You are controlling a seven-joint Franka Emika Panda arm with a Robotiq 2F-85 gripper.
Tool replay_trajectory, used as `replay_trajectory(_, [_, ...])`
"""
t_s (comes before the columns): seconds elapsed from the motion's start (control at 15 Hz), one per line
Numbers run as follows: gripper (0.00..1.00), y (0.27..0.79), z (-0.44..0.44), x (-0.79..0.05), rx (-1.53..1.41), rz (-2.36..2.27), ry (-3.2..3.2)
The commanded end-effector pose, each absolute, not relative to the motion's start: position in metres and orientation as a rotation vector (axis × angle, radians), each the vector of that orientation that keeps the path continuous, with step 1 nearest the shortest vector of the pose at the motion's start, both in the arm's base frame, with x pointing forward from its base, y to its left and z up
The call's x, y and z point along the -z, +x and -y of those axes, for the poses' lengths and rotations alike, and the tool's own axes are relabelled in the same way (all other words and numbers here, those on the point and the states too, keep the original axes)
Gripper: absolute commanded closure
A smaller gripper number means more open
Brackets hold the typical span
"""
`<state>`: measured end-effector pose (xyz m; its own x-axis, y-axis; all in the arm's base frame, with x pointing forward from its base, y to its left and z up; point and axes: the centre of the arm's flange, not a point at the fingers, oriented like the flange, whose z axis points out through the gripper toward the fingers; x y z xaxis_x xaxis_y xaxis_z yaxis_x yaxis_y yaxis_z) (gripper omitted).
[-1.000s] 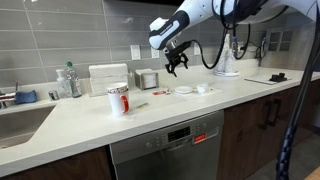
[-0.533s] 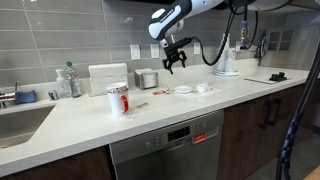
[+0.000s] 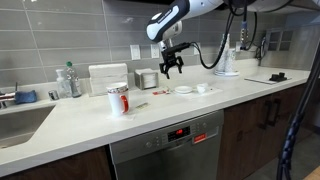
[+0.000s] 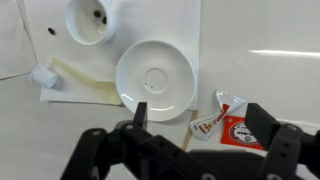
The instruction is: Move the white thing to the right
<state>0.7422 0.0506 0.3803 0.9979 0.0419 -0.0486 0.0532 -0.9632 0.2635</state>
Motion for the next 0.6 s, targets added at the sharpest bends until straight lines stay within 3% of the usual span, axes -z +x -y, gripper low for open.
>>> replay_trajectory(0.0, [0.00,0.728,-0.047,-0.359,0.117,-0.075,2.958])
replay_trajectory(0.53, [0.00,0.725,-0.055,-0.321,0.072,-0.042,3.053])
